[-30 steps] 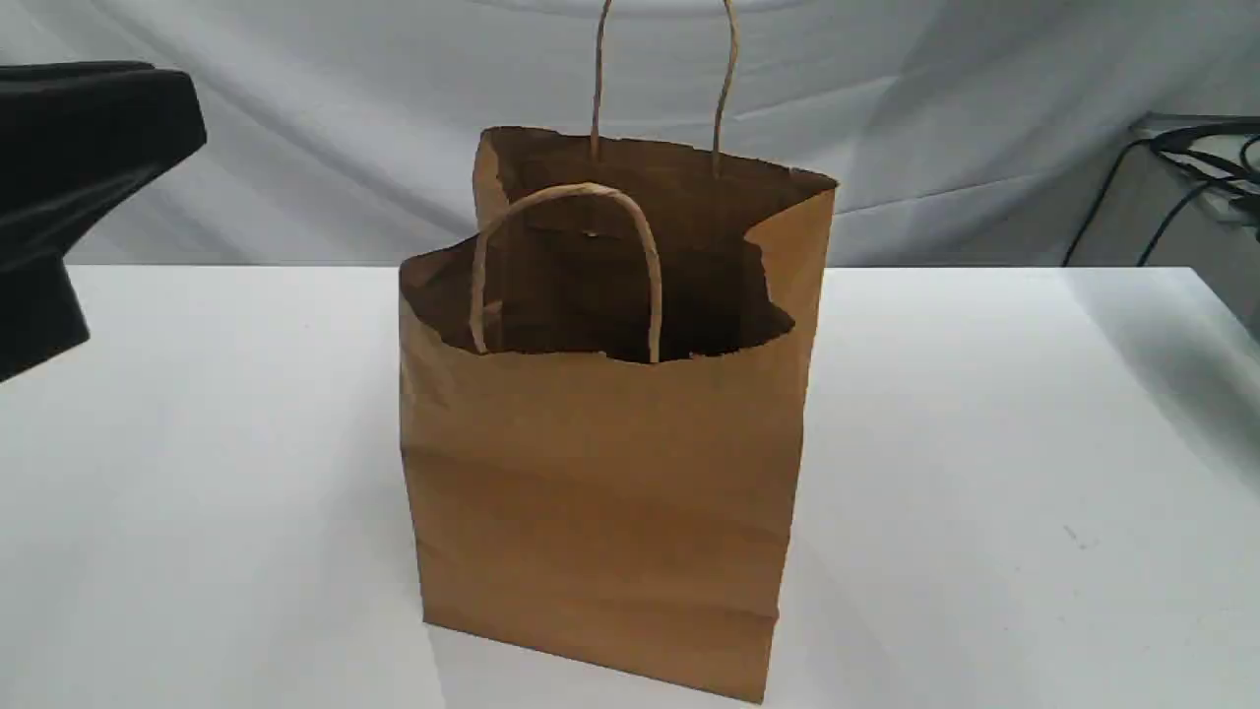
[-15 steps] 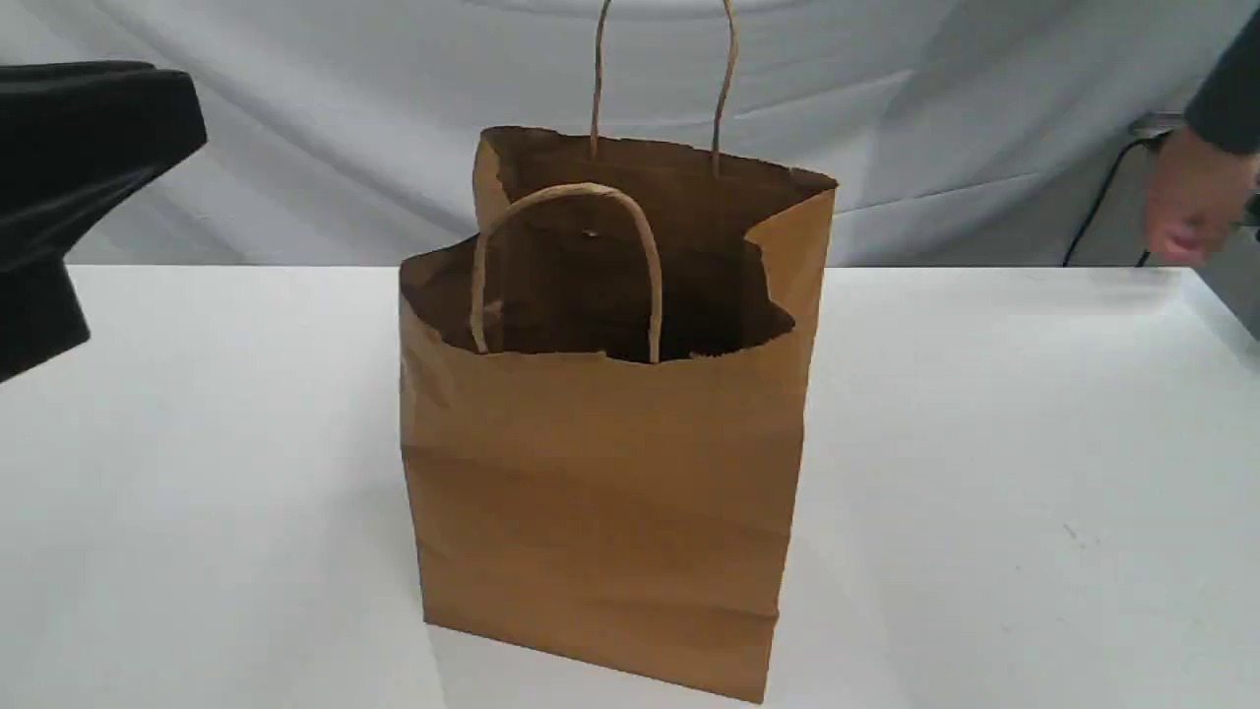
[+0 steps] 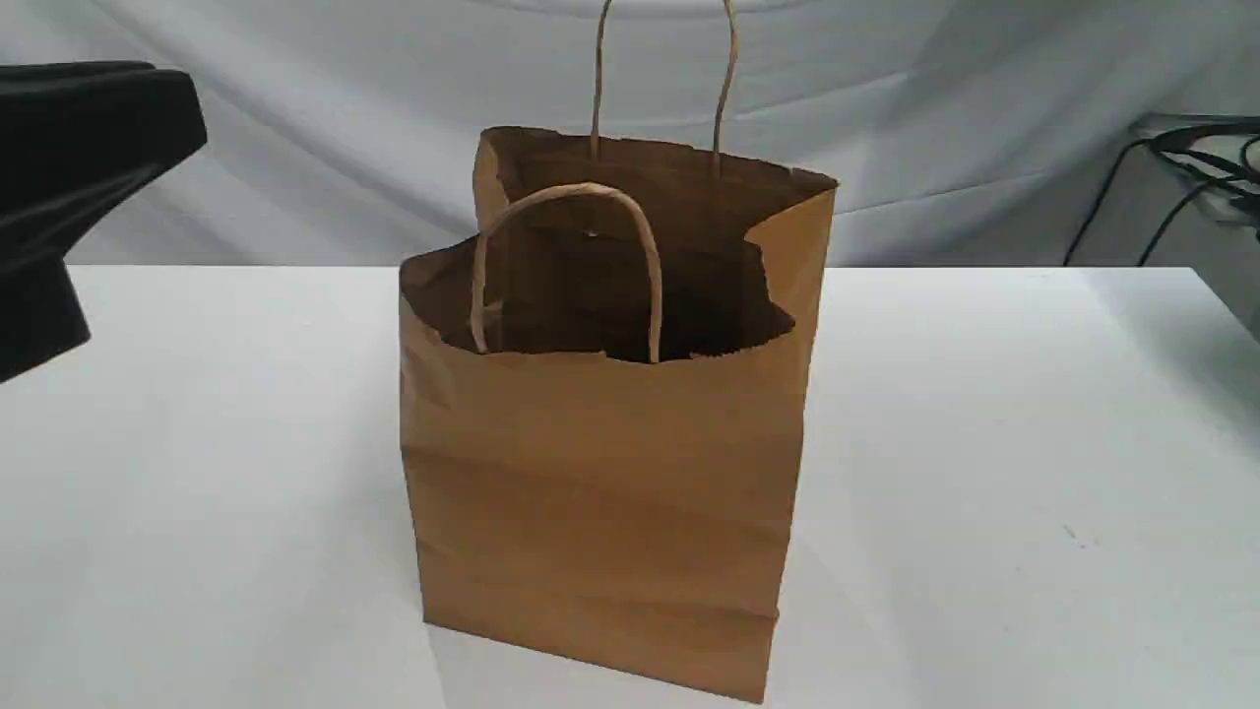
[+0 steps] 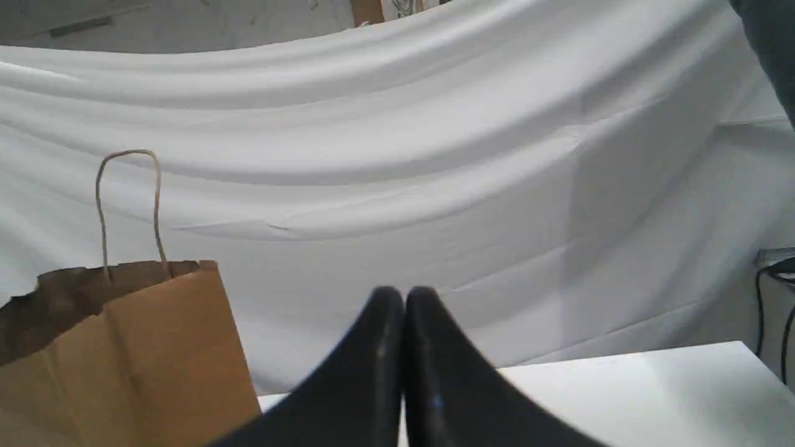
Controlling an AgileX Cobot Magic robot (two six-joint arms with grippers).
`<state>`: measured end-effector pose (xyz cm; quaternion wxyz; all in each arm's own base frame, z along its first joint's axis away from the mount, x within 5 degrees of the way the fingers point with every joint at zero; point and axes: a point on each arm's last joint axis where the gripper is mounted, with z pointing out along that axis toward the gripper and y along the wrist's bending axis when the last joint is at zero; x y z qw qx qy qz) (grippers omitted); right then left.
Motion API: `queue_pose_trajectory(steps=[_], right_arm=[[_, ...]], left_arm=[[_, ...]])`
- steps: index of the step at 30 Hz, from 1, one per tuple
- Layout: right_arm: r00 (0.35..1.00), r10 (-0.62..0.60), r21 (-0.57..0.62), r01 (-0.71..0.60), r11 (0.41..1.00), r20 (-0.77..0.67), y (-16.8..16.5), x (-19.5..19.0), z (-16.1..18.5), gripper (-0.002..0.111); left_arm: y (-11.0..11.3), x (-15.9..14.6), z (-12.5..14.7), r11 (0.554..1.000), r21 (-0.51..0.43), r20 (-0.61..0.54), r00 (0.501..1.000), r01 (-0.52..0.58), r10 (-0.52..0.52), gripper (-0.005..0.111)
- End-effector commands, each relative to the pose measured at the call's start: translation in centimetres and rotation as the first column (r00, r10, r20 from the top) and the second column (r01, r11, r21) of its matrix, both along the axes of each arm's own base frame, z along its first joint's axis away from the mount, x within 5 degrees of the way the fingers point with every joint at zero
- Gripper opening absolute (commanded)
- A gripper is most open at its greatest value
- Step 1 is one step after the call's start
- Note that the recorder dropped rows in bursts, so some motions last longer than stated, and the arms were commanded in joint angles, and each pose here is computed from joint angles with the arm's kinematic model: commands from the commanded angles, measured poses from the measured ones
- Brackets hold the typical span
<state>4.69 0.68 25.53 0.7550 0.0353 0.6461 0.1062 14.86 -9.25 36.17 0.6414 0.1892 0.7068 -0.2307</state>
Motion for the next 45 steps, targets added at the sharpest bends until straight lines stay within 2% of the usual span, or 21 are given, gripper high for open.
queue_pose_trajectory(steps=[1,14,23,27,31,38,45], right_arm=[[1.0,-0.011,0.001,0.011,1.0,0.007,-0.1,0.0,-0.1,0.0],[1.0,-0.006,0.025,0.005,1.0,0.006,-0.1,0.0,-0.1,0.0],[1.0,0.011,-0.043,-0.012,0.999,-0.019,0.2,0.0,-0.4,0.0],[0.999,-0.03,-0.111,0.026,0.993,-0.033,-0.1,0.0,-0.6,0.0],[0.996,-0.076,-0.121,0.07,0.99,-0.047,-0.5,0.1,-0.9,0.0],[0.995,-0.086,-0.135,0.091,0.987,0.04,-0.6,0.8,-3.3,0.0],[0.995,-0.094,-0.172,0.085,0.981,-0.043,-0.6,0.9,-4.1,0.0]], left_arm=[[0.1,0.0,0.1,1.0,-0.011,0.001,1.0,-0.01,0.01,0.015],[0.1,0.0,0.1,1.0,-0.013,-0.001,1.0,-0.01,0.01,0.015],[0.1,0.0,0.1,1.0,-0.011,0.001,1.0,-0.01,0.01,0.015],[0.1,0.0,0.1,1.0,-0.011,0.001,1.0,-0.01,0.01,0.015],[0.1,0.0,0.1,1.0,-0.013,-0.001,1.0,-0.01,0.01,0.015],[0.1,0.0,0.1,1.0,-0.013,-0.001,1.0,-0.01,0.01,0.015],[0.1,0.0,0.1,1.0,-0.01,0.001,1.0,-0.01,0.01,0.015]])
